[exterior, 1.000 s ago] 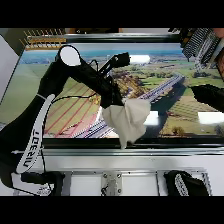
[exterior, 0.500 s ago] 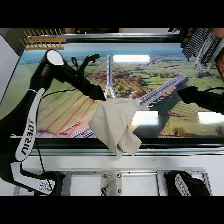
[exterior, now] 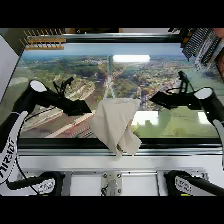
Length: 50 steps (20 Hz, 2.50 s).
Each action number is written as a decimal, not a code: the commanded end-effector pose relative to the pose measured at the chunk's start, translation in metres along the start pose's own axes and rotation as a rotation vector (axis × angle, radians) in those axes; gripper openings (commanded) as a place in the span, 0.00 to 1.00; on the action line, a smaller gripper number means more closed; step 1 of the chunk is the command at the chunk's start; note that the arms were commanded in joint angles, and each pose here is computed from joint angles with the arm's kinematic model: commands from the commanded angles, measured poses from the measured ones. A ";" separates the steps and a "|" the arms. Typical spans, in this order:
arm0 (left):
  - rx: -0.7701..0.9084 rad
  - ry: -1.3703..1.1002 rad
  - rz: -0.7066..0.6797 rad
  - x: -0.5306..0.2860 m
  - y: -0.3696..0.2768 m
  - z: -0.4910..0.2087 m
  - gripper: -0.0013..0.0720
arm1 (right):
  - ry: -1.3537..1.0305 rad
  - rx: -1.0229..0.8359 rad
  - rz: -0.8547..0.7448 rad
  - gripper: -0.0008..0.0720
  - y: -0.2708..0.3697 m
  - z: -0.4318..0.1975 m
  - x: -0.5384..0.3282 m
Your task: Fold the clothes and pants, and hang the long-sleeved shirts on hangers.
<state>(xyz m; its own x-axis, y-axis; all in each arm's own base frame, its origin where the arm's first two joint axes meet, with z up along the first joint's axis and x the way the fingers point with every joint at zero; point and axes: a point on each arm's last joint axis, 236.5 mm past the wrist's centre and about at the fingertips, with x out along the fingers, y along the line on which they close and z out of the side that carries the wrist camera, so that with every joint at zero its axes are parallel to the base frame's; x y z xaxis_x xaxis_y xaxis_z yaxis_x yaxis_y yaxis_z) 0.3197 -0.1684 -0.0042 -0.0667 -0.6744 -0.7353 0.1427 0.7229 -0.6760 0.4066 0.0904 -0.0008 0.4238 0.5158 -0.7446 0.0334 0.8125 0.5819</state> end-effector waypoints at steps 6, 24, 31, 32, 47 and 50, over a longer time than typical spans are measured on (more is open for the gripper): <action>-0.141 0.162 0.035 0.090 0.044 -0.050 1.00 | 0.118 0.003 0.119 0.75 0.037 -0.028 0.092; 0.524 -0.775 0.186 -0.235 -0.189 0.090 0.03 | -0.403 -0.588 0.013 0.03 0.186 0.019 -0.204; 0.363 -0.335 0.142 -0.118 -0.114 0.097 0.03 | -0.037 -0.523 -0.113 0.03 0.116 -0.073 -0.102; 0.314 -0.267 0.134 -0.100 -0.098 0.097 0.03 | -0.031 -0.516 -0.129 0.03 0.107 -0.075 -0.093; -0.322 -0.147 0.186 -0.014 0.073 -0.005 0.93 | -0.072 -0.452 -0.155 0.03 0.095 -0.053 -0.062; -0.402 -0.140 0.217 0.021 0.101 -0.038 0.93 | -0.074 -0.425 -0.152 0.03 0.095 -0.053 -0.062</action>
<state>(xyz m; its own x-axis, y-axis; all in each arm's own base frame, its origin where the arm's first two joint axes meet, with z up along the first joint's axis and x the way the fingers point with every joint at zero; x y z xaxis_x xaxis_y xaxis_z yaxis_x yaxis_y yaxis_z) 0.3273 -0.1118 -0.0445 0.0631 -0.5352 -0.8424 -0.1685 0.8262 -0.5376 0.3353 0.1488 0.0835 0.5068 0.3702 -0.7785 -0.2831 0.9245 0.2553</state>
